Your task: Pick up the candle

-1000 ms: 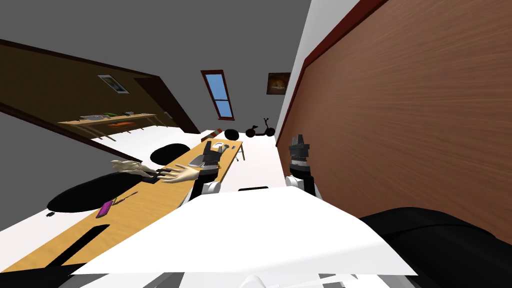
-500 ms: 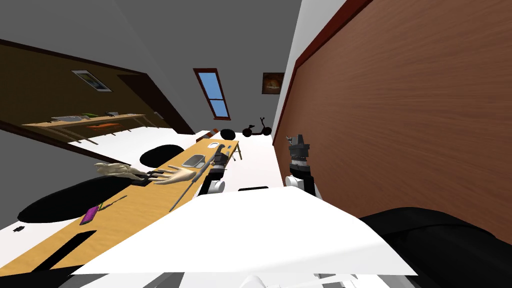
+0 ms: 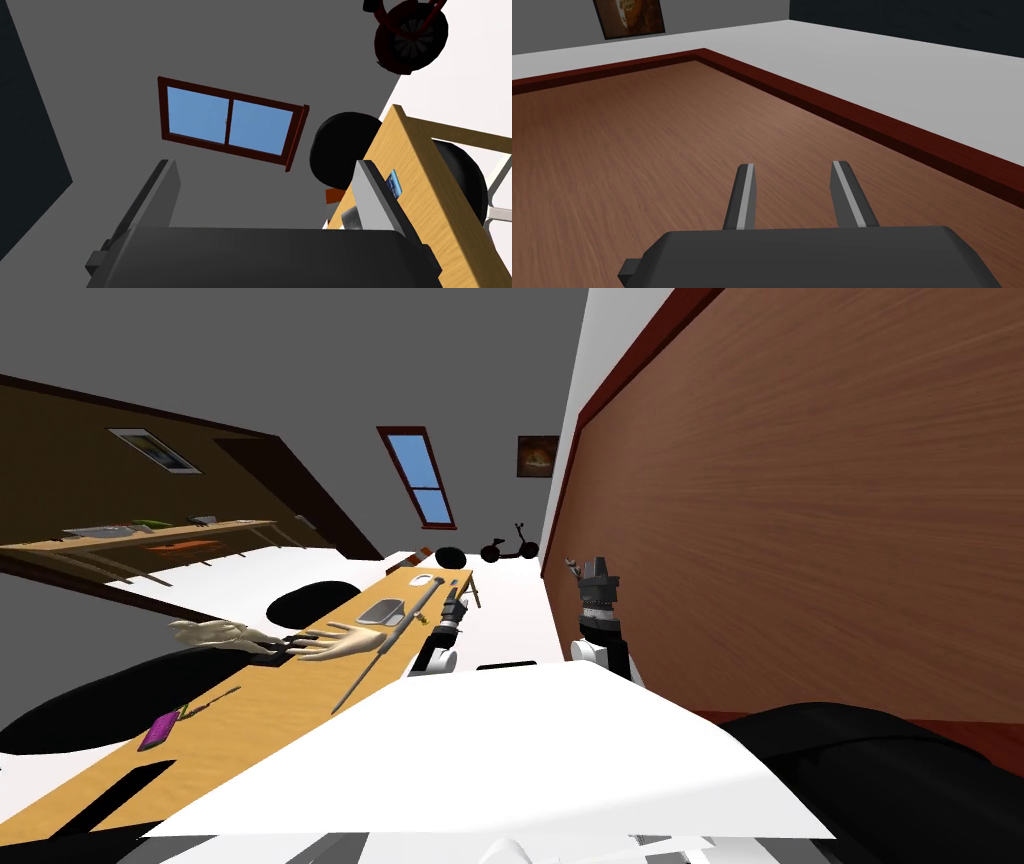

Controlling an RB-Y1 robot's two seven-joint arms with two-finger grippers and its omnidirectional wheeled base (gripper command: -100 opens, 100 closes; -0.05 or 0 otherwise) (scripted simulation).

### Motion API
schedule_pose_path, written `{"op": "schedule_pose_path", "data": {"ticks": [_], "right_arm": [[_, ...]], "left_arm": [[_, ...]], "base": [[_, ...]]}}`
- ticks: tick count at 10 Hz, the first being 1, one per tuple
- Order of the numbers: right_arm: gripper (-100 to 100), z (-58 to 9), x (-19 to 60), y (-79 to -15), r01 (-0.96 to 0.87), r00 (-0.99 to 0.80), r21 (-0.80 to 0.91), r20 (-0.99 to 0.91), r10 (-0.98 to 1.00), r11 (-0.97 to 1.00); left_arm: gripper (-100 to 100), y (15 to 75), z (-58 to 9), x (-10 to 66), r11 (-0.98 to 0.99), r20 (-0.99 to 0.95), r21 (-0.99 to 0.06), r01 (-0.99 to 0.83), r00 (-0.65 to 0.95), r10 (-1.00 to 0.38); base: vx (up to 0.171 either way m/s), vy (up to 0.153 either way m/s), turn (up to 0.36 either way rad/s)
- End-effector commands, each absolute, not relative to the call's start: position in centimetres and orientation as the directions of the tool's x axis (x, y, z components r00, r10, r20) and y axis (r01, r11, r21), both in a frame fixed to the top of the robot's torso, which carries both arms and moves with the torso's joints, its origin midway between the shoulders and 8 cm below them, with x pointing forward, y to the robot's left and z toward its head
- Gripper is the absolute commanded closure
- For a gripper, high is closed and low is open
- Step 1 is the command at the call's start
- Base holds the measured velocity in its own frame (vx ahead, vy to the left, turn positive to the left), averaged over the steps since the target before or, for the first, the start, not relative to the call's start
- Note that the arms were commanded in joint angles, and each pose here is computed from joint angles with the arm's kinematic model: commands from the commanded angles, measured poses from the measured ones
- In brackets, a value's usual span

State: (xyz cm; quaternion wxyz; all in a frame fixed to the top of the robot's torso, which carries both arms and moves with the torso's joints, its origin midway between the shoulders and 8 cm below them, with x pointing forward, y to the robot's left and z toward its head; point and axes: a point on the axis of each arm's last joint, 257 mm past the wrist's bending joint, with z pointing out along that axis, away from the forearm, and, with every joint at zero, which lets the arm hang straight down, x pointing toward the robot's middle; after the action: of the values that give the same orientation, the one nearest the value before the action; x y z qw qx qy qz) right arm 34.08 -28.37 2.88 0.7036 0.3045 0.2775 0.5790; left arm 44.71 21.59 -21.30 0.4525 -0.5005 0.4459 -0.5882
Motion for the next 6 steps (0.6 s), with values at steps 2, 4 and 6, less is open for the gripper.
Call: {"op": "schedule_pose_path", "data": {"ticks": [2,4,6], "right_arm": [[0,2.9,34.1,-28.4,-0.646,0.175,0.75,-0.038,0.984,0.144],[0,2.9,34.1,-28.4,-0.646,0.175,0.75,-0.038,0.984,0.144],[0,2.9,34.1,-28.4,-0.646,0.175,0.75,-0.038,0.984,0.144]], "left_arm": [[-100,21.0,-24.0,44.8,-0.183,0.181,-0.983,0.015,-0.09,-0.979],[-100,20.9,-27.5,44.7,-0.153,0.159,-0.986,-0.072,-0.088,-0.983],[-100,21.3,-30.9,44.4,-0.103,0.117,-0.982,-0.155,-0.086,-0.989]], "base": [[-0.013,-0.001,-0.049],[-0.005,0.012,-0.057],[0.014,0.047,-0.068]]}}
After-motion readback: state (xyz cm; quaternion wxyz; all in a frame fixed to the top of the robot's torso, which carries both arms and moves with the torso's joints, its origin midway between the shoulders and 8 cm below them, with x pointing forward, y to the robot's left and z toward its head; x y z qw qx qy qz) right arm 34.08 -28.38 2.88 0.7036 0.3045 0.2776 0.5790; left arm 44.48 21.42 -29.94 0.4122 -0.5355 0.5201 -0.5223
